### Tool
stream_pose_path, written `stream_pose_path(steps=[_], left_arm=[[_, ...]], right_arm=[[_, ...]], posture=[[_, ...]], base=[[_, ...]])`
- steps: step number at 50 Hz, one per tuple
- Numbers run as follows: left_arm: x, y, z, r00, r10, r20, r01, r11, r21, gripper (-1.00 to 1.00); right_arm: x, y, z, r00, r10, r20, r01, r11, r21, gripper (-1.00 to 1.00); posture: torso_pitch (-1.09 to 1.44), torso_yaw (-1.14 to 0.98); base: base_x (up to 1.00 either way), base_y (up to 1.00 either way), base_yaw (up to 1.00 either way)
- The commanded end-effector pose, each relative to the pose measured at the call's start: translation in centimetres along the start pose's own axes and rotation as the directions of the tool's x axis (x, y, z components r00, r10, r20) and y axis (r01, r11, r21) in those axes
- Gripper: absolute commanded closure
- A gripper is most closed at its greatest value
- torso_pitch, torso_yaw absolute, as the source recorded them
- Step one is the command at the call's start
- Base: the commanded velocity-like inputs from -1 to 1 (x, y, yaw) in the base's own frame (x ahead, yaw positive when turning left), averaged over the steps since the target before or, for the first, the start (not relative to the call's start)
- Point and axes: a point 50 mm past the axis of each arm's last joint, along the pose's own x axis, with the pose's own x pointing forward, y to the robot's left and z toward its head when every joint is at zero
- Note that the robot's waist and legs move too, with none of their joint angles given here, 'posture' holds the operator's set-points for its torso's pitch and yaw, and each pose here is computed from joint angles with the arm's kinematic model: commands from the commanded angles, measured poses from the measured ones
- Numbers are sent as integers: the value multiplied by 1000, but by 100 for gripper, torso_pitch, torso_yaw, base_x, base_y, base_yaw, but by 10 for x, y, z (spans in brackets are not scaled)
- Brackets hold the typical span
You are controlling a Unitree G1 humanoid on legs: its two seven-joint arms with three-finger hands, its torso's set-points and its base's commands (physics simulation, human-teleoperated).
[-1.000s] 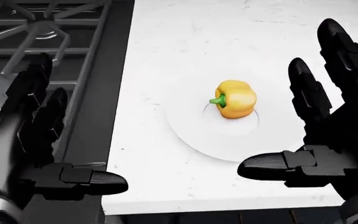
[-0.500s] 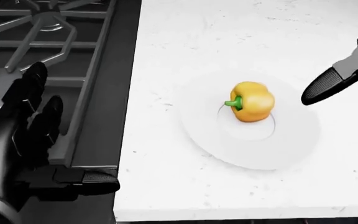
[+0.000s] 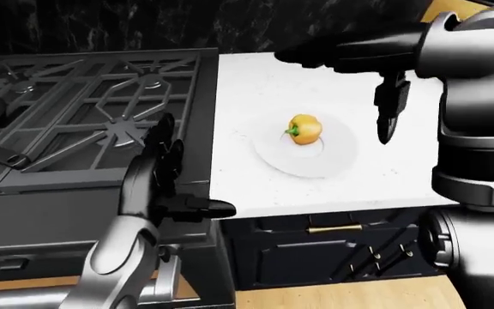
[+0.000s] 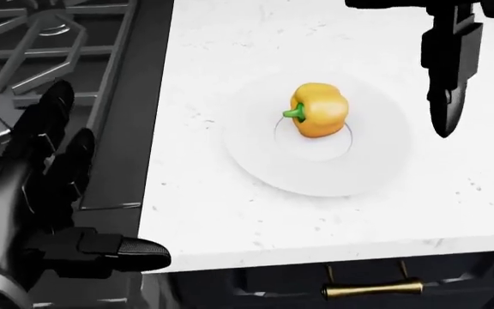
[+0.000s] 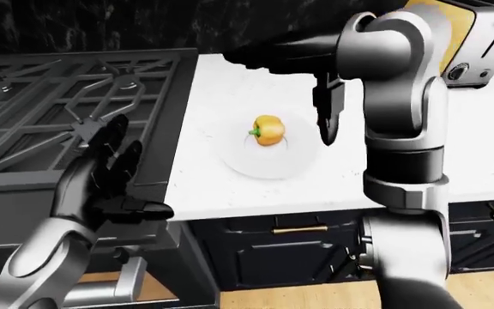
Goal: Pick the bell pepper from the plate and place it in the pan.
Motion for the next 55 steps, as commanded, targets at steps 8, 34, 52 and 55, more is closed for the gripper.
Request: stream_pose_path(steps=[8, 34, 52, 55], left_arm=[[-2, 1, 9, 997, -5, 75, 5, 1000, 2, -100], [-2, 2, 6, 997, -4, 71, 4, 1000, 2, -100], [-3, 1, 7, 997, -5, 71, 4, 1000, 3, -100], [-3, 1, 7, 997, -5, 71, 5, 1000, 3, -100]], right_arm=[[14, -7, 11, 999, -47, 1, 47, 996, -78, -82], [28, -6, 11, 999, -53, -2, 53, 994, -91, -11], [28, 13, 2, 999, -37, -27, 35, 996, -79, -20], [28, 13, 2, 999, -40, -27, 38, 996, -76, -20]], posture=[[0, 0], [0, 0], [0, 0], [0, 0]], base=[[0, 0, 0], [0, 0, 0], [0, 0, 0], [0, 0, 0]])
